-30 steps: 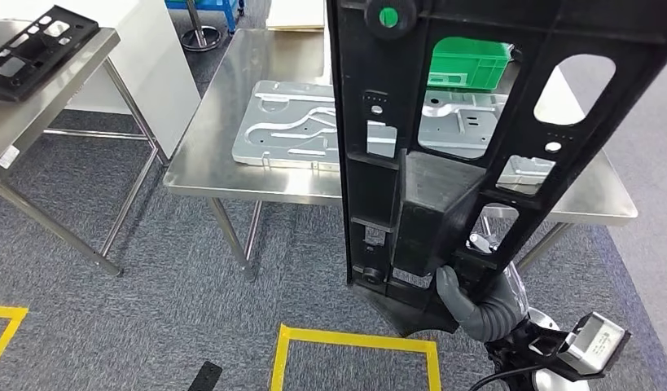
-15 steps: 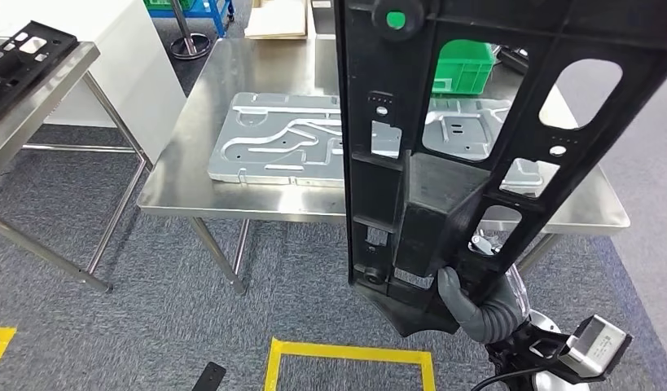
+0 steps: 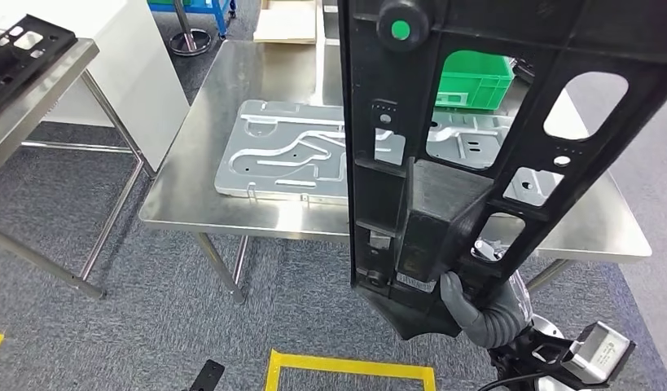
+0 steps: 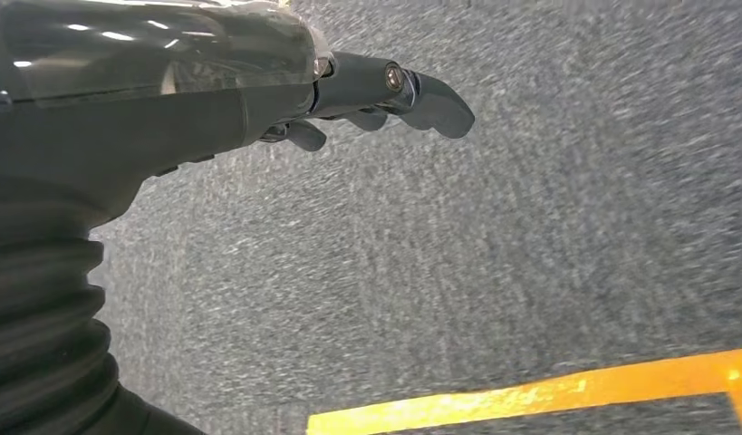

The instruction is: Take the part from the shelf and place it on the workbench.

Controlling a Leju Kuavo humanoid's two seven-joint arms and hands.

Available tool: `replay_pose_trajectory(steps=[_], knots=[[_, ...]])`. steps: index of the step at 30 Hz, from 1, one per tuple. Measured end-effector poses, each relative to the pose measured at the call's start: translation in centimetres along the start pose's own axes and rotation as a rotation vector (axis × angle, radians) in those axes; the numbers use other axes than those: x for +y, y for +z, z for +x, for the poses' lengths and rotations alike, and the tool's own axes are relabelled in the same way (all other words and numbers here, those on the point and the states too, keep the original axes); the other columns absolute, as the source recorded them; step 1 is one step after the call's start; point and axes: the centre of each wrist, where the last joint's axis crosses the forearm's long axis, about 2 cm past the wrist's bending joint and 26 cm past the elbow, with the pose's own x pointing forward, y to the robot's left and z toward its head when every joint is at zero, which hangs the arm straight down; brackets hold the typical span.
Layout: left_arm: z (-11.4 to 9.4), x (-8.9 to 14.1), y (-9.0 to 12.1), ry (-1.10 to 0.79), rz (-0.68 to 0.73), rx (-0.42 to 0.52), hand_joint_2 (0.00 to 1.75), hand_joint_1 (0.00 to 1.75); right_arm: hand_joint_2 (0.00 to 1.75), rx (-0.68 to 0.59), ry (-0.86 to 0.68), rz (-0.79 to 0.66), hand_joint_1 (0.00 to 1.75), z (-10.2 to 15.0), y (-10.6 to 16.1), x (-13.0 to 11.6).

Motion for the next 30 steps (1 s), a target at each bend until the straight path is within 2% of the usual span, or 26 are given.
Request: replay_pose_trajectory(steps=[5,9,13,18,21,23,26,28,30], knots=[[0.0,-0.1,0.0,0.003,0.001,-0.005,1.75,0.0,1.75,-0.008,0.04,-0.005,1.75,0.5,0.2,-0.5],[0.0,-0.1,0.0,0.008,-0.006,-0.027,1.75,0.0,1.75,-0.029,0.125,0.003,1.75,1.8,-0.8,-2.5],[-0.1,-0.1,0.0,0.014,-0.024,-0.034,1.75,0.0,1.75,-0.017,0.262,0.024,1.75,3.8,-2.9,-6.4],[0.2,-0.1,0.0,0.012,-0.043,-0.05,1.75,0.0,1.75,-0.003,0.526,0.07,1.75,8.4,-9.6,-13.6],[0.1,-0.1,0.0,0.008,-0.045,-0.055,1.75,0.0,1.75,0.006,0.643,0.073,1.75,10.8,-12.3,-16.2],[0.2,0.0,-0.1,0.001,-0.044,-0.065,1.75,0.0,1.75,0.028,0.76,0.072,1.75,12.5,-14.3,-17.9],[0.5,0.1,-0.1,-0.008,-0.044,-0.084,1.75,0.0,1.75,0.098,1.069,0.05,1.75,14.9,-18.1,-21.0],[0.6,0.1,-0.1,-0.009,-0.045,-0.096,1.75,0.0,1.75,0.158,1.296,0.047,1.75,15.2,-19.8,-22.6],[0.8,0.2,-0.2,-0.011,-0.045,-0.109,1.75,0.0,1.75,0.216,1.466,0.062,1.75,14.2,-20.6,-23.6]])
